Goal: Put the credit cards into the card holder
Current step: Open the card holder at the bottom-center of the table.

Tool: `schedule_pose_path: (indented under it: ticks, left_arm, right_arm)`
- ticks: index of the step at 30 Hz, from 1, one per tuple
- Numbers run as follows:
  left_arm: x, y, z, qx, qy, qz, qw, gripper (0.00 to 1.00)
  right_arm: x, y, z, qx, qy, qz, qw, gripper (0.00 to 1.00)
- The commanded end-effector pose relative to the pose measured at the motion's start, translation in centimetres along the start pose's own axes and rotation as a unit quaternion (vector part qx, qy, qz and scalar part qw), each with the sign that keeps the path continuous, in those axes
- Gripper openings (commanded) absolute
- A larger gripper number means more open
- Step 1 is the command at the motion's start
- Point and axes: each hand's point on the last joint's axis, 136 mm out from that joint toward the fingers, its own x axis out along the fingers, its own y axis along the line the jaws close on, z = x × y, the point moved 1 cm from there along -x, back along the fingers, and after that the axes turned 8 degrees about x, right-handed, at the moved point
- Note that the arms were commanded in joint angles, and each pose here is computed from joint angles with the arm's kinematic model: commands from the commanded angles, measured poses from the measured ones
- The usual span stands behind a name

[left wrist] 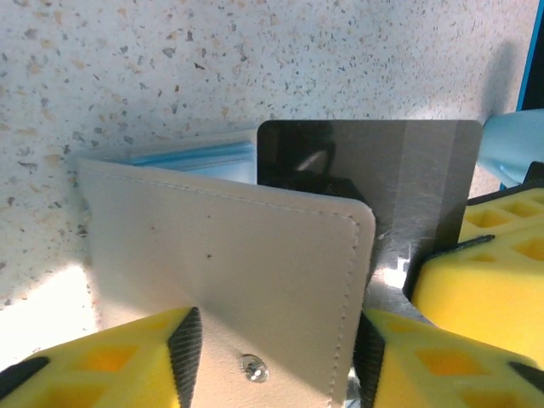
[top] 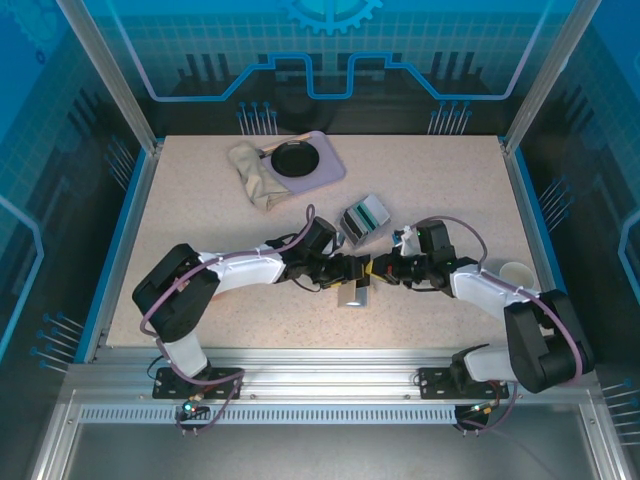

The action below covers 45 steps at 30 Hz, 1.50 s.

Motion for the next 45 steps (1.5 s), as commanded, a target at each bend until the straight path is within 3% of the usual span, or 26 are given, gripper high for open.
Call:
schedule_pose_path:
  ticks: [1,12,15,20,22,32,45]
  left_arm:
    - [-0.5,-0.3,-0.5,0.005,0.002,-0.004,1.0,0.44]
    - [-0.8,0.1,-0.5,0.004,-0.001,0.011,1.0,0.15]
    - [-1.1,0.1,-0.3,0.003,-0.007,0.007,1.0,0.09]
    - [-2.1,0.3,0.6,-0.024,-0.023,-0.033,0.999,0.09]
    - [-2.4,0.7,0.8,-0.034,-0.026,-0.046,0.998,0.1]
    - [-3.0,3.2,0.6,-0.061,-0.021,-0.047,0.997,0.13]
    - [-3.8,5.5,-0.2,-0.058,-0.009,0.003,0.998,0.16]
  right_arm:
    - [0.1,0.0,0.0,0.009,0.009,0.014,1.0,0.0]
    - [0.2,-0.1,0.2,0.011,0.009,0.011,1.0,0.0]
    - [-0.2,-0.9,0.3,0.009,-0.003,-0.024,1.0,0.0]
    - [-2.0,-2.9,0.5,-0.034,-0.042,-0.145,0.988,0.0]
    - [-2.4,-3.2,0.6,-0.043,-0.046,-0.16,0.985,0.0]
    - [-1.2,-3.9,0.5,-0.041,-0.036,-0.172,0.984,0.0]
    - [0.7,-3.0,0.3,-0.038,-0.013,-0.146,0.988,0.0]
